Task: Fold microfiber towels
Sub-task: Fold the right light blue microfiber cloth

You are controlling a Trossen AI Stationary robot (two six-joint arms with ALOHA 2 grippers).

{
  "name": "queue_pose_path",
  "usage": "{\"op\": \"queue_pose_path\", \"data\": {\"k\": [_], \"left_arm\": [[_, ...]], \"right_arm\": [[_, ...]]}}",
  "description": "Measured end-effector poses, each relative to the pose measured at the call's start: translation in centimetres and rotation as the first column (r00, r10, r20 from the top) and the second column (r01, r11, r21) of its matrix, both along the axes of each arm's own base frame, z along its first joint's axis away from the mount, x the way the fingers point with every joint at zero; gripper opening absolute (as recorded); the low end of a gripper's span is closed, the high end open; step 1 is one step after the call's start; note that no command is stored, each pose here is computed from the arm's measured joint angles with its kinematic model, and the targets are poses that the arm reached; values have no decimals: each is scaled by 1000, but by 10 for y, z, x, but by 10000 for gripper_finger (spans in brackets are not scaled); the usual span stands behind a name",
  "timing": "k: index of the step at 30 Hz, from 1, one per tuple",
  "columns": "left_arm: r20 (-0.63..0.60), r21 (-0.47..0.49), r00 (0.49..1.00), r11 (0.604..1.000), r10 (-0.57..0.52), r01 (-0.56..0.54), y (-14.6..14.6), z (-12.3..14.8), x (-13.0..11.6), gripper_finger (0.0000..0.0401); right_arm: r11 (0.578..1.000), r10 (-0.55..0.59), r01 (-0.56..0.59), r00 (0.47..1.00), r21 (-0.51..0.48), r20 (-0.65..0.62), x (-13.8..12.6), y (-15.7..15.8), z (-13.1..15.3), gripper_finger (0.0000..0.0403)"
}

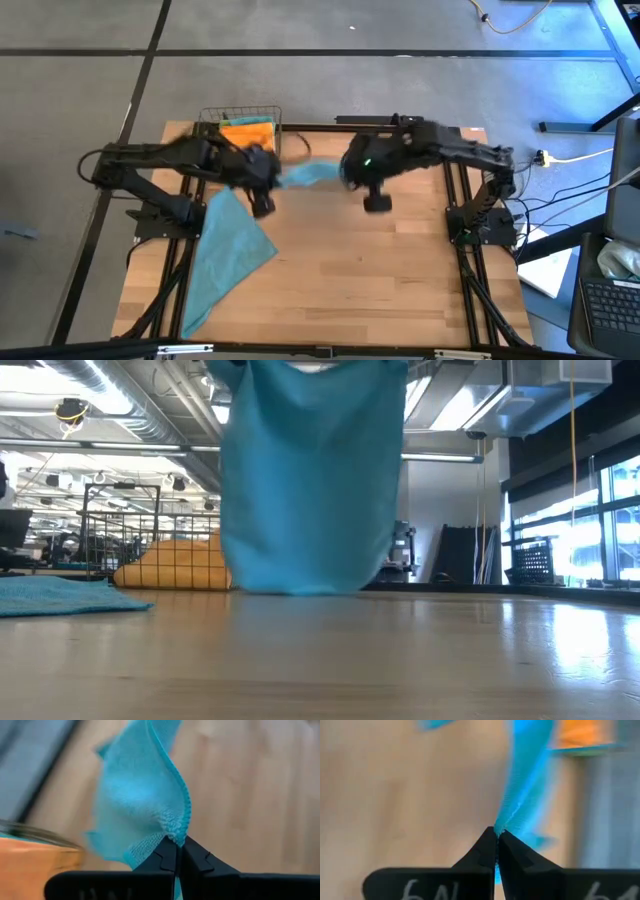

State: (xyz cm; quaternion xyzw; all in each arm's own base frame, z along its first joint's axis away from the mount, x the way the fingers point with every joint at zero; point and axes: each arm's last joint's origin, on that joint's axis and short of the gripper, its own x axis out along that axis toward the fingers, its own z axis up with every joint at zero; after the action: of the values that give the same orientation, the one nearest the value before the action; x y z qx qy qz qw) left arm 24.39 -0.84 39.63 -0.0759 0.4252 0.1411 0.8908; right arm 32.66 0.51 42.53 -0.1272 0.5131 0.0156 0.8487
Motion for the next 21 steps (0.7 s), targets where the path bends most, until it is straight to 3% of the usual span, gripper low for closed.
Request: {"op": "queue_pose_path", "data": {"k": [5,9,12,13,15,18,21], "left_arm": [[-114,-78,988,993,-102,93,-37,-32,24,0],[-222,-132,961,982,-165,138,-67,-65,37,0],[-271,-170,934,966,-234,193,-85,-80,41,0],[-280,-172,928,964,-246,203,-89,-82,41,0],[-290,-159,925,965,-247,208,-89,-82,40,0],[-292,-107,935,979,-201,177,-77,-77,37,0],[-281,-56,948,988,-152,142,-56,-65,29,0]], "right_arm": [[939,191,-136,970,316,-150,15,32,-62,12],[870,266,-132,937,475,-227,17,59,-108,12],[836,275,-99,926,540,-256,16,68,-121,12],[839,266,-90,928,536,-261,15,67,-121,12],[885,213,-71,940,460,-266,13,60,-116,12],[962,107,-48,972,269,-211,8,45,-94,12],[996,3,10,989,90,-150,3,26,-72,12]]}}
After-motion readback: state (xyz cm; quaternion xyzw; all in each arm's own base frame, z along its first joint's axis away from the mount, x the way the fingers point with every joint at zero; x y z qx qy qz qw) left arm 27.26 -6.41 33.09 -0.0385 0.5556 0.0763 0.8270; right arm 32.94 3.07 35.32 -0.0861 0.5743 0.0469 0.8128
